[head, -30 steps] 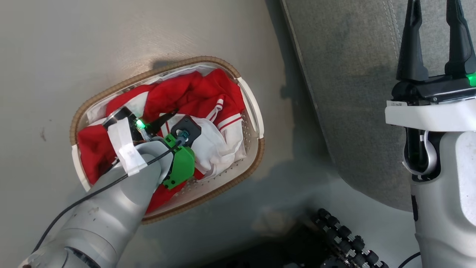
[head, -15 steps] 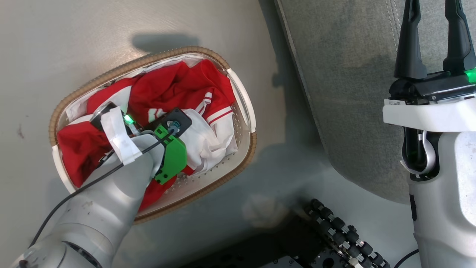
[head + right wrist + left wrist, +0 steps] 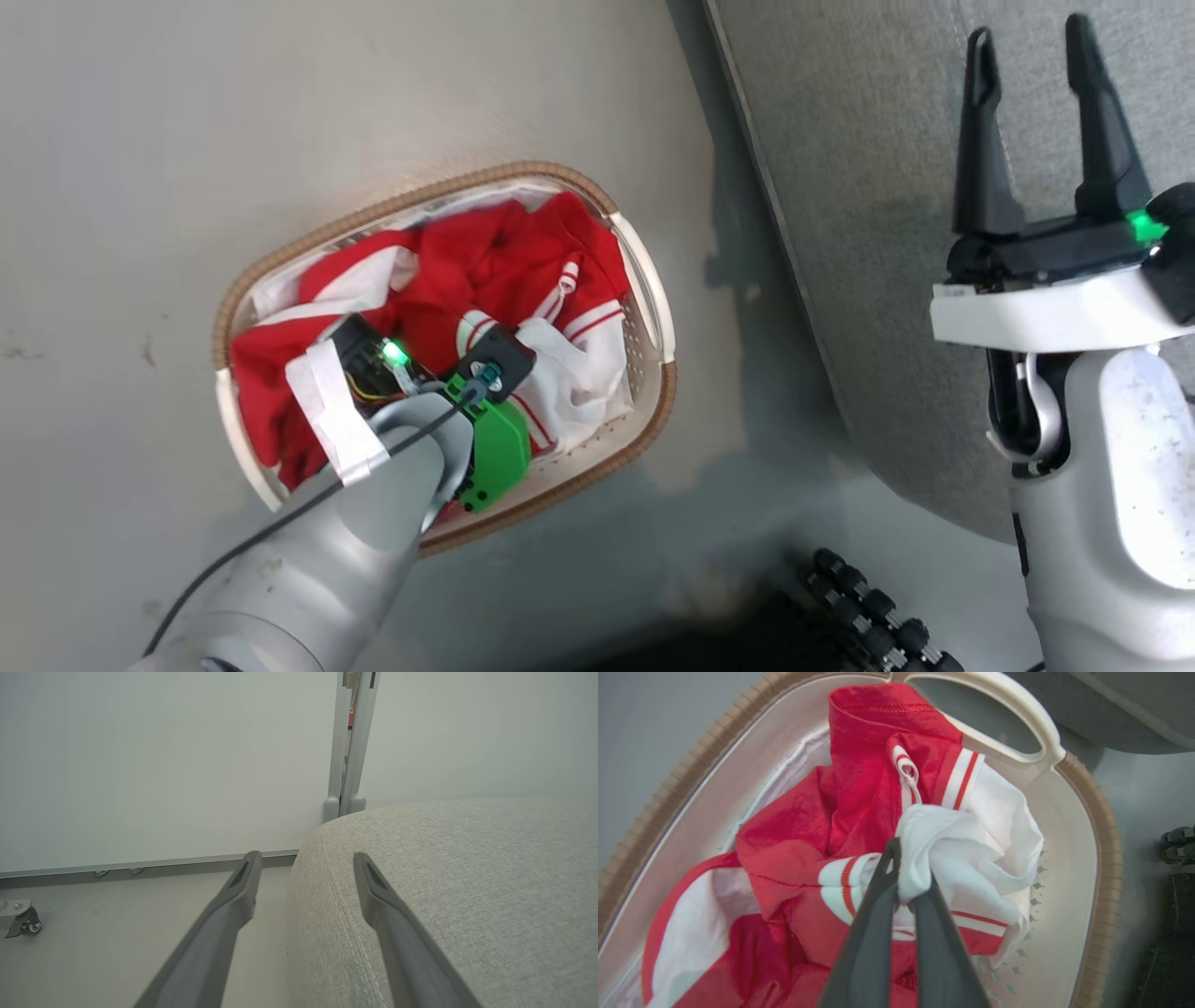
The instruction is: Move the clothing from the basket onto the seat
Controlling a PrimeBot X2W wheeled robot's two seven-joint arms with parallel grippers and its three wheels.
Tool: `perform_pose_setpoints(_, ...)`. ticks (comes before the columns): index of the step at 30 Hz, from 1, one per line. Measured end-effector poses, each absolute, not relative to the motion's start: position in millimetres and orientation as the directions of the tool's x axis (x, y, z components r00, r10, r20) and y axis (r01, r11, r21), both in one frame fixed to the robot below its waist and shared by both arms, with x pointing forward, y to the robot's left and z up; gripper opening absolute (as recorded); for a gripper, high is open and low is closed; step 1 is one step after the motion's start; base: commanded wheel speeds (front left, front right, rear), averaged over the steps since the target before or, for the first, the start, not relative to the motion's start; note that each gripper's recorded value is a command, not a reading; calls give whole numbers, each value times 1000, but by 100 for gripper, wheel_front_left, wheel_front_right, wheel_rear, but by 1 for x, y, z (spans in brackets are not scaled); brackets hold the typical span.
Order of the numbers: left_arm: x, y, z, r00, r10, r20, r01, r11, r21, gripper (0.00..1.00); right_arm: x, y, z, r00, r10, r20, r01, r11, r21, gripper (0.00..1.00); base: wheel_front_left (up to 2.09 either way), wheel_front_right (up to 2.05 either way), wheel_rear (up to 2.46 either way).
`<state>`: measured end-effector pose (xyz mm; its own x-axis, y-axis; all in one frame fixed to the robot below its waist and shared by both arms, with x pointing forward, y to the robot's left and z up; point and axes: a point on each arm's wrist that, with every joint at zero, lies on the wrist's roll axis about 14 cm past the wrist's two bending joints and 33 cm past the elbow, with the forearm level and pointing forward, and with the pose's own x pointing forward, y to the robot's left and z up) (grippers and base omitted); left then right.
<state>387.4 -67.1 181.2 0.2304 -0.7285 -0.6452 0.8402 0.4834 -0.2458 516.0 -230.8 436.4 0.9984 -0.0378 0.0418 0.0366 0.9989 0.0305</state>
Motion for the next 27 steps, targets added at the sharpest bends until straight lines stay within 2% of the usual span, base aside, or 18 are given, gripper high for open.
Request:
perform_pose_setpoints(6, 398, -75, 229, 311, -767, -561, 841, 497, -214, 0, 504, -222, 447, 999, -23, 39, 22, 999, 26, 100, 0, 0, 0)
perform_pose_setpoints(12, 409, -67, 280, 391, -787, -478, 856, 502, -126, 0, 487, -214, 457, 999, -9, 34, 8, 1000, 28, 100, 0, 0, 0)
perform_pose_setpoints(17, 425, -51, 326, 465, -783, -413, 858, 513, -6, 0, 470, -203, 467, 999, 13, 34, -15, 999, 39, 100, 0, 0, 0)
perform_pose_setpoints(27, 446, -27, 420, 540, -784, -305, 837, 465, 287, 0, 443, -177, 503, 992, 76, 96, -81, 995, 50, 100, 0, 0, 0)
